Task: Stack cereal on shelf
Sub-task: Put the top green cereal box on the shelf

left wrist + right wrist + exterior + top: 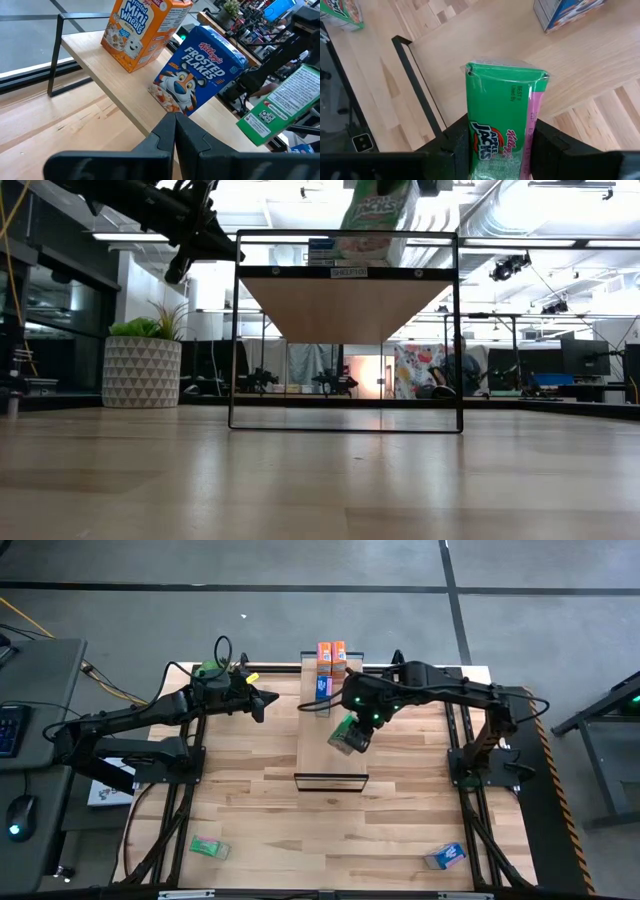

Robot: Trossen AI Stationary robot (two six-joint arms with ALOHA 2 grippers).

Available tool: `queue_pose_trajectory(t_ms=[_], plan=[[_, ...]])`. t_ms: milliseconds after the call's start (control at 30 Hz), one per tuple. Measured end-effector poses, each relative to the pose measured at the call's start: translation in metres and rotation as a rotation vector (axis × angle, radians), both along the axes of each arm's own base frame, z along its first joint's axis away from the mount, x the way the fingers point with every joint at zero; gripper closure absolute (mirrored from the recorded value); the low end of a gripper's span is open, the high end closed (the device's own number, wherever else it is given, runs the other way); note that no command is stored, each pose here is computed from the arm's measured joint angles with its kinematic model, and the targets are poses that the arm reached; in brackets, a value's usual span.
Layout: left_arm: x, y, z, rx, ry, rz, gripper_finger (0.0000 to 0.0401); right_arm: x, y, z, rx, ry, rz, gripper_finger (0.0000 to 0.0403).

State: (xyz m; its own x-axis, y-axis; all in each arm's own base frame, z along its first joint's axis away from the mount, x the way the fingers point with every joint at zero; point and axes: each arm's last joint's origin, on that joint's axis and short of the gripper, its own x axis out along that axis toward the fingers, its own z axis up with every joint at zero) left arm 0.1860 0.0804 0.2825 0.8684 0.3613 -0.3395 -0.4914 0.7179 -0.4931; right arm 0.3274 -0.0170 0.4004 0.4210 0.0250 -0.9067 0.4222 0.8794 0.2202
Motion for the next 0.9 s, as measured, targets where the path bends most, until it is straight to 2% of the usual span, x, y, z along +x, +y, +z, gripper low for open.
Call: queue_pose_trajectory(t_ms=[300,900], plan=[[0.000,0.000,0.000,0.000,0.001,0.000,0.0401,0.008,0.000,-0.010,0.002,0.039,0.000,0.0260],[0.000,0.000,0.000,0.000,0.000,0.000,0.0401,0.013,0.000,-0.009,0.010,-0.005,0.016,0.0260]])
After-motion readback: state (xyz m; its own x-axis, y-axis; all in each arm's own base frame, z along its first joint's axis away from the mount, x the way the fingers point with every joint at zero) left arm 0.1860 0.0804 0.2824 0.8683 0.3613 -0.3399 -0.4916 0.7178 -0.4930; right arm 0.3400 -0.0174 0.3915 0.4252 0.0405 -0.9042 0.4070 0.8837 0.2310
